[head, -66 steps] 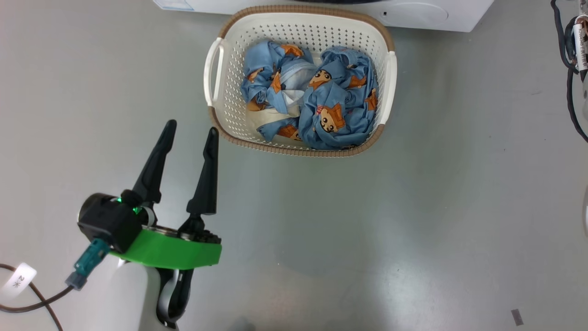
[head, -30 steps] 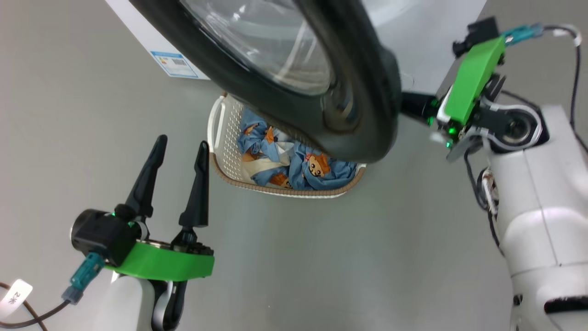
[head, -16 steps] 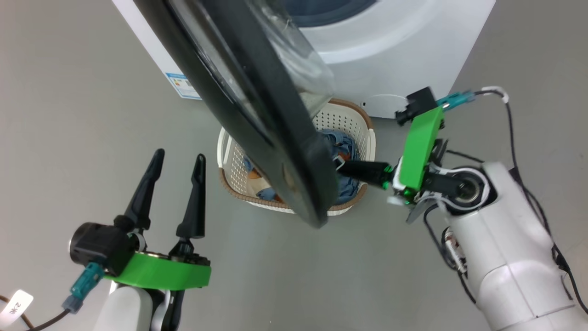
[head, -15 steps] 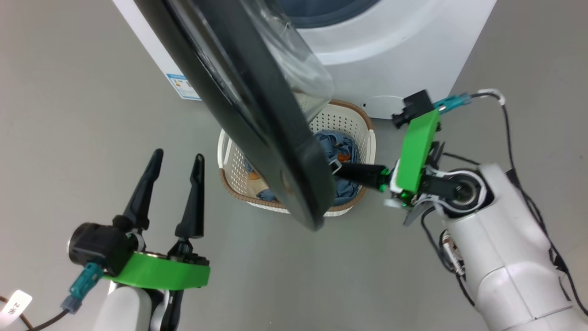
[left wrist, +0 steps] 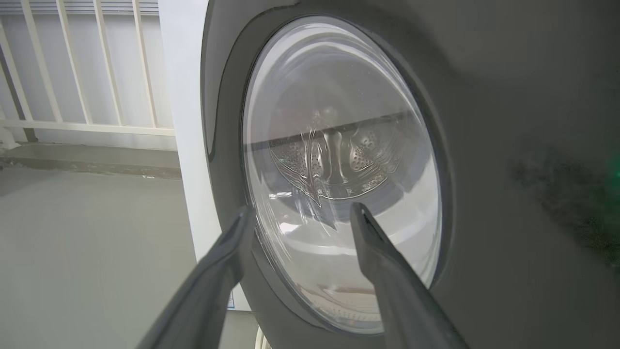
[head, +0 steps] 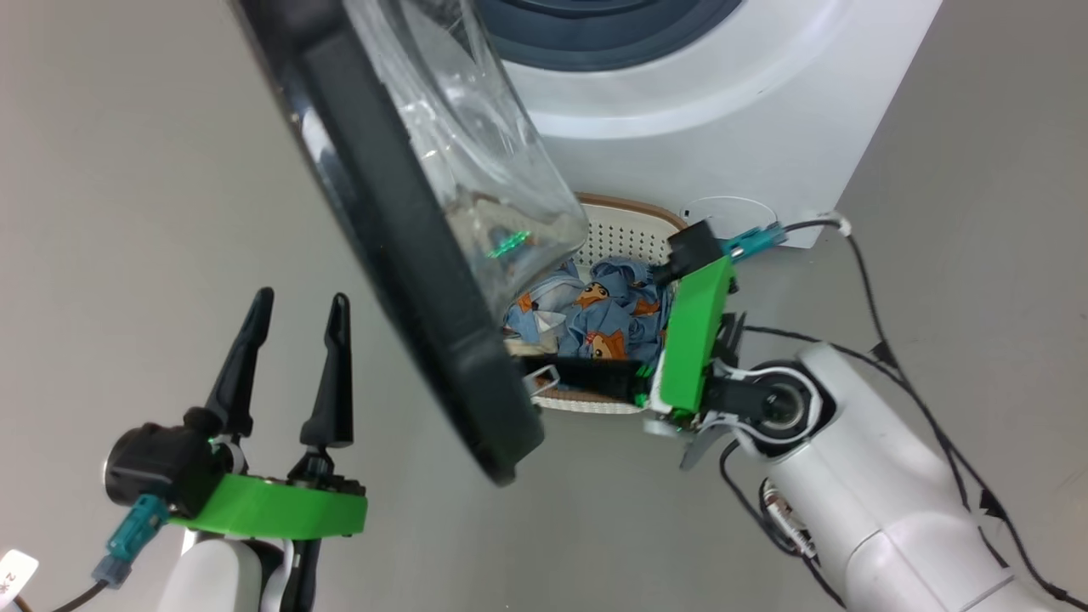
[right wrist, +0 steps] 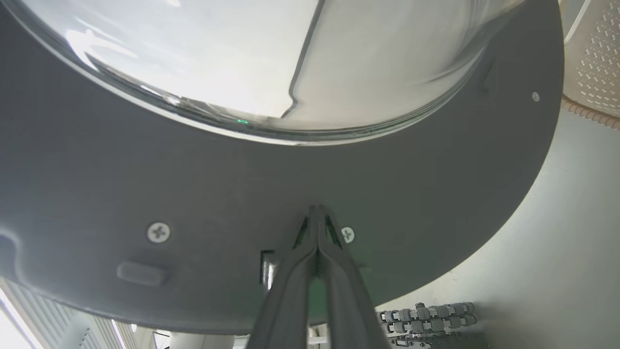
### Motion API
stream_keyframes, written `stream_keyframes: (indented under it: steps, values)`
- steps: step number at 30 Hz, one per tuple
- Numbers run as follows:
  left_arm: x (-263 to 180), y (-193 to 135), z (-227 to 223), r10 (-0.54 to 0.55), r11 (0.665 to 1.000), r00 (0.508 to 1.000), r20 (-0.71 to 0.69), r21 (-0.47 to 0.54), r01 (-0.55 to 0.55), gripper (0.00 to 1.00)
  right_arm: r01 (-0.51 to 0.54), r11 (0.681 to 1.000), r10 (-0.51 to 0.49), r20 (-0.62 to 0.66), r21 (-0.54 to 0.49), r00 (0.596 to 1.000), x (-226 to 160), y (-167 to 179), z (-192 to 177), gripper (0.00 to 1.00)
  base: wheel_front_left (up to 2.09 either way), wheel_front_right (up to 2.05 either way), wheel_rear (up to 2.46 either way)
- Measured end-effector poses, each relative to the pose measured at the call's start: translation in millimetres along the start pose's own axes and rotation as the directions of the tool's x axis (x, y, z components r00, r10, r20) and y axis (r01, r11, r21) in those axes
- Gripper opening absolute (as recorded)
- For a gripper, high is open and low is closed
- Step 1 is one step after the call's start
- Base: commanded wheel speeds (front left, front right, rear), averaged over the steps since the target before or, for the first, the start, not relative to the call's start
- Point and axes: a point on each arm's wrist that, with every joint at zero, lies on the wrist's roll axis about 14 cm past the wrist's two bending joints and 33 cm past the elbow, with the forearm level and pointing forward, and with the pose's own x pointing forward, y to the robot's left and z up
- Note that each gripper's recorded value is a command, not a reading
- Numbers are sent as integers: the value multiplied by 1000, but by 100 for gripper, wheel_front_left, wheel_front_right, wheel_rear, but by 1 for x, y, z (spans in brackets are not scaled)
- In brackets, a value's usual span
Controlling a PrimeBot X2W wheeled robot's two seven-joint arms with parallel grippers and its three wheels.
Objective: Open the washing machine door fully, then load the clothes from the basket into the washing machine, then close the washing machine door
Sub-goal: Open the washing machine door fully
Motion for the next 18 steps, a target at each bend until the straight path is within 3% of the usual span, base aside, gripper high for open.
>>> stream_keyframes:
  steps: [10,18]
  values:
    - [-4,7,5,21,1000,1000,10,6,-21,100,-2,1000,2,-42,14,999,16,2,-21,0,0,0,0]
    - [-12,11,6,36,999,999,10,7,-36,100,13,1000,-13,29,6,999,9,5,-12,0,0,0,0]
